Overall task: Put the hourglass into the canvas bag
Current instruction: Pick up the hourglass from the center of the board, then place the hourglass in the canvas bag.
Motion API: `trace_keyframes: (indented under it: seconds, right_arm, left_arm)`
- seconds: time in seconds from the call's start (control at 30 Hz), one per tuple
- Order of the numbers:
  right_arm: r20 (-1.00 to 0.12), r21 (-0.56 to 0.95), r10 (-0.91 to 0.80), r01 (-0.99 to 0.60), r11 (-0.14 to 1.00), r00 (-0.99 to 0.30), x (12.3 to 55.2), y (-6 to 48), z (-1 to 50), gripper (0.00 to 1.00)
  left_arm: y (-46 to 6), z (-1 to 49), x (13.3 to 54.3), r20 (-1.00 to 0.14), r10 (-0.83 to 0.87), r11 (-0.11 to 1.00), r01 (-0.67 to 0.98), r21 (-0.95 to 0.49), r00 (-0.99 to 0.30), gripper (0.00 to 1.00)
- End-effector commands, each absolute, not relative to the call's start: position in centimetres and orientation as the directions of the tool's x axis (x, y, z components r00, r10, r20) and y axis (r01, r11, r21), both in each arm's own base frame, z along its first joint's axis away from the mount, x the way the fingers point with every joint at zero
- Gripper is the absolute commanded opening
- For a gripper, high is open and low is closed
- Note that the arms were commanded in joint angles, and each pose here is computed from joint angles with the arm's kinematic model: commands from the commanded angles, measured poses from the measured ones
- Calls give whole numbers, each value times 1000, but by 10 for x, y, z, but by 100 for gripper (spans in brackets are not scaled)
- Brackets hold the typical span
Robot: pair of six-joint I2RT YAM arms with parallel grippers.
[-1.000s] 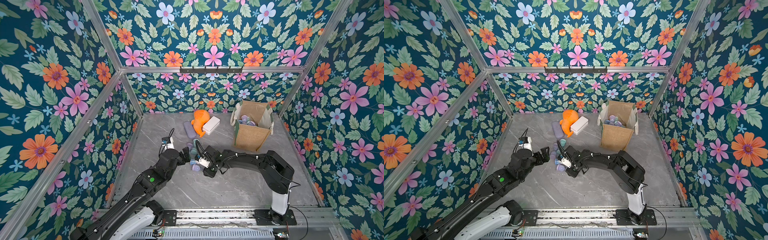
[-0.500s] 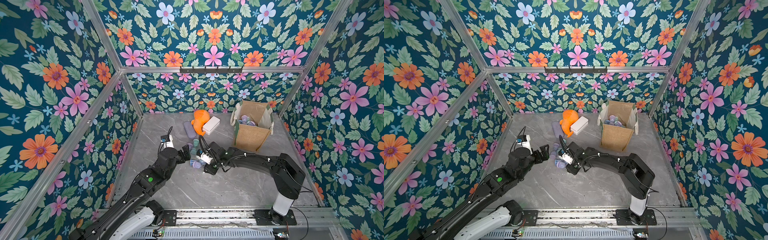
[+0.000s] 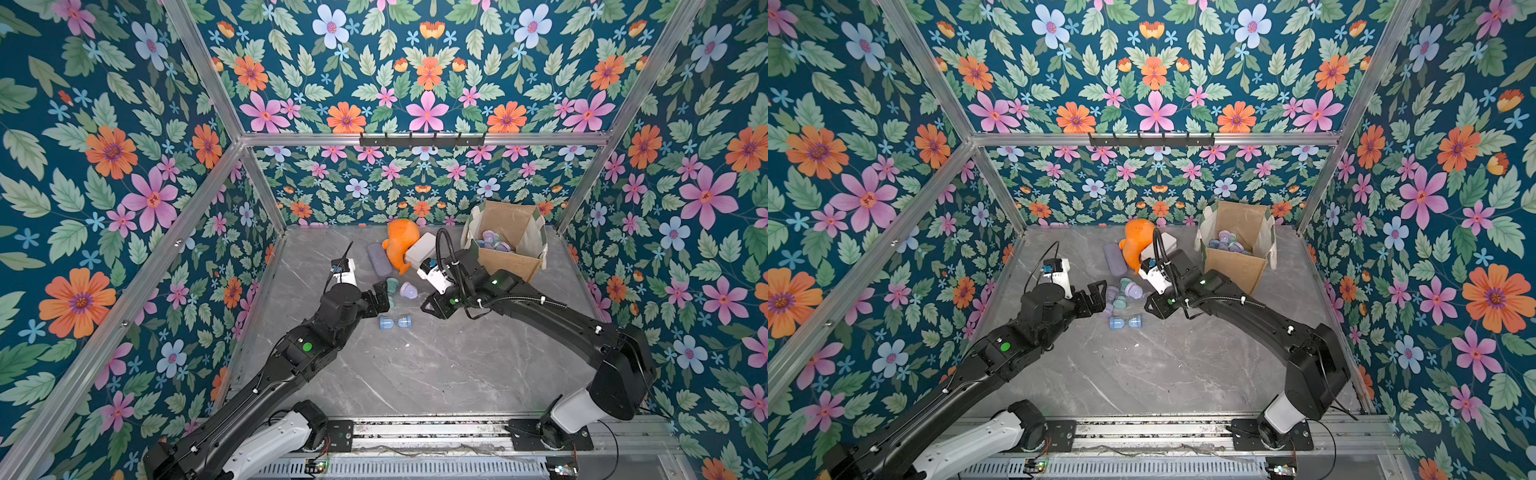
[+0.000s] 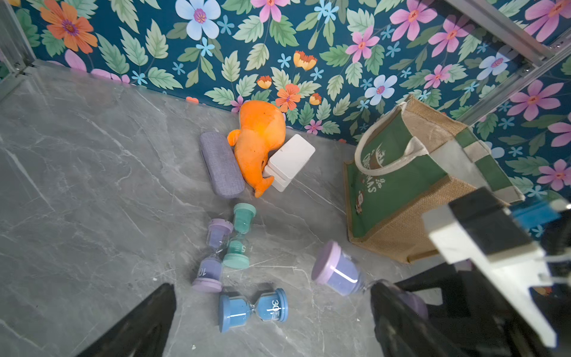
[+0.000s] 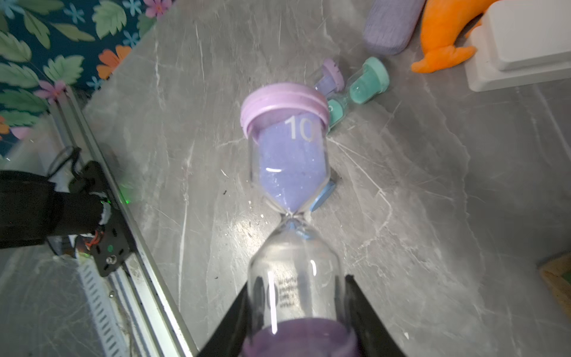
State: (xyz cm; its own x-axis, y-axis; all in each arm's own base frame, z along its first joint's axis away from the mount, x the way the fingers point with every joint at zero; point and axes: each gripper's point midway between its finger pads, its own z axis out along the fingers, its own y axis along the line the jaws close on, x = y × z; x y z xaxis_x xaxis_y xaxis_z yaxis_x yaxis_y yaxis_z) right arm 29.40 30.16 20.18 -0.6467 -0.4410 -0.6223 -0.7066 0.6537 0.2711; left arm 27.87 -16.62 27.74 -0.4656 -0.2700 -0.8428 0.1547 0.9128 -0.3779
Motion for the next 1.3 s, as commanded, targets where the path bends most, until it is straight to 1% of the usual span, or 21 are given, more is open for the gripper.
trace_keyframes:
  seconds: [0.0, 0.27, 0.47, 0.6, 0.77, 0.83, 0.93, 1.1, 1.27]
  right_arm:
    - [-604, 335, -364, -640, 692, -709, 298, 284, 225, 40]
    - [-650, 357, -145, -468, 809, -746, 349, 220, 277, 40]
    - [-667, 353, -1, -317, 880, -745, 386, 168, 295, 40]
    - [-687, 358, 100, -215, 909, -720, 413, 132, 303, 40]
    - [-694, 317, 152, -109, 942, -703, 445, 97, 293, 40]
    - [-702, 275, 149, -71, 959, -696, 457, 85, 287, 40]
    - [-677, 231, 143, -25, 973, -722, 478, 72, 265, 40]
    - [-654, 212, 160, 24, 977, -739, 506, 58, 241, 40]
    - [-617, 164, 142, 49, 985, -774, 527, 52, 208, 40]
  left_arm:
    - [-178, 293, 286, -855, -276, 898, 201, -393, -439, 100]
    - [-211, 299, 302, -850, -263, 866, 277, -417, -457, 100]
    - [-236, 295, 312, -839, -251, 838, 325, -438, -484, 100]
    - [-253, 292, 318, -826, -251, 813, 353, -463, -505, 100]
    - [-268, 286, 325, -817, -241, 801, 369, -472, -523, 100]
    - [-275, 282, 326, -814, -232, 795, 379, -474, -532, 100]
    - [-283, 278, 329, -810, -223, 790, 386, -476, -542, 100]
    - [-296, 276, 330, -808, -216, 776, 406, -483, -548, 100]
    - [-305, 275, 331, -809, -202, 772, 419, -478, -551, 100]
